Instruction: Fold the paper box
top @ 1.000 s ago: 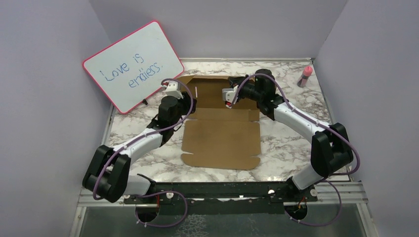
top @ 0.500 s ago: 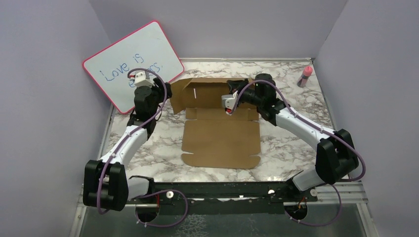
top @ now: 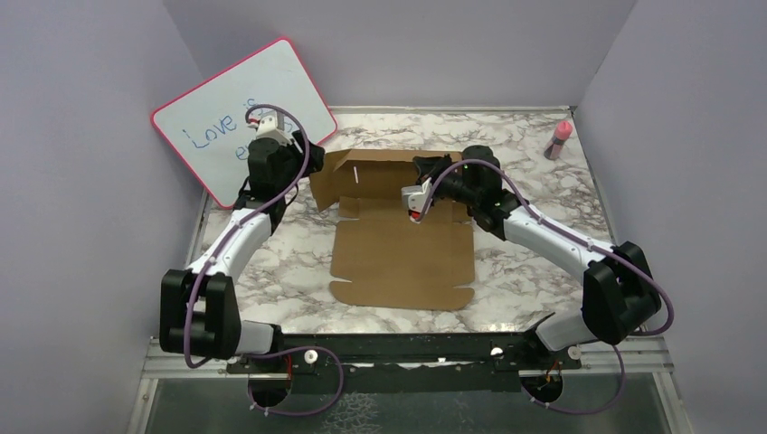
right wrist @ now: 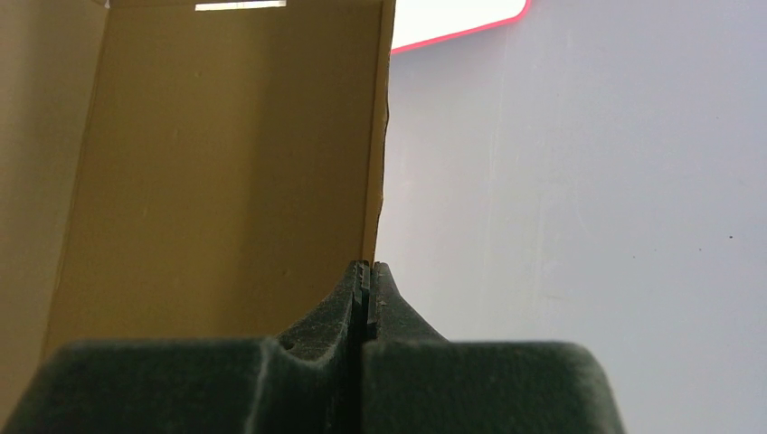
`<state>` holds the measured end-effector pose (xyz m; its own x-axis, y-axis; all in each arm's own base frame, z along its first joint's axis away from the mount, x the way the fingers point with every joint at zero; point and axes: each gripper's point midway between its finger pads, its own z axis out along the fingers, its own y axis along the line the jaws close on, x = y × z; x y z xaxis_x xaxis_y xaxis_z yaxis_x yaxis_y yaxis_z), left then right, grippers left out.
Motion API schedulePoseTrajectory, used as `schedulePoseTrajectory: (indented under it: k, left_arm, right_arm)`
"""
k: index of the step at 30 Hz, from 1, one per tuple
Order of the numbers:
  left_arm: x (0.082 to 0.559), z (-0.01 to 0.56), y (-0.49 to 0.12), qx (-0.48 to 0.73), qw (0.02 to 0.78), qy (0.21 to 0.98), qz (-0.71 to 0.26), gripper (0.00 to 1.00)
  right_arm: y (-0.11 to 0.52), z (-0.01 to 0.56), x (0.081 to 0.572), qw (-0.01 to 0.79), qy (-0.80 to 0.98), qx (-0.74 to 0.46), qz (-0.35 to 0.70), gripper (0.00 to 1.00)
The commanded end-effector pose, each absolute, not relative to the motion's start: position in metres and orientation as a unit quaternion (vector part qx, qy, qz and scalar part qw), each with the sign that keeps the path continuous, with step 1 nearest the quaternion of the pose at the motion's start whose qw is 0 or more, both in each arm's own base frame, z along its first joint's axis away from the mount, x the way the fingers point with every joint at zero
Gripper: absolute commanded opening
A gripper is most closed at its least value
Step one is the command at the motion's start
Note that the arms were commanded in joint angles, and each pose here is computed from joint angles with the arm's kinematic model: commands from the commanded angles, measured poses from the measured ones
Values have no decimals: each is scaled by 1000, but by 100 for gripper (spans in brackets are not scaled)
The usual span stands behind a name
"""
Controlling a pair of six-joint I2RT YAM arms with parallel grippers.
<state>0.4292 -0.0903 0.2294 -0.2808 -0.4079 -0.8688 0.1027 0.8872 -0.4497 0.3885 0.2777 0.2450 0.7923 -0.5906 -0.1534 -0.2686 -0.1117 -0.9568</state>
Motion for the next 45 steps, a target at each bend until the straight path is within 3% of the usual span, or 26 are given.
schedulePoseTrajectory:
  k: [1,8,23,45]
  left_arm:
    - [437,215,-103,-67,562,791,-233,61]
    - [438,205,-122,-37,531,801,-275,56]
    - [396,193,-147,-24,484,814,-320,27]
    - [354,166,-173,-13,453,843,-291,26]
  right_arm:
    - [275,248,383,596,294,-733,-147,1]
    - [273,241,383,589,302,-736,-146,1]
    - [278,223,388,583,311,-738,-138,1]
    - [280,192,364,551,322,-758,-134,1]
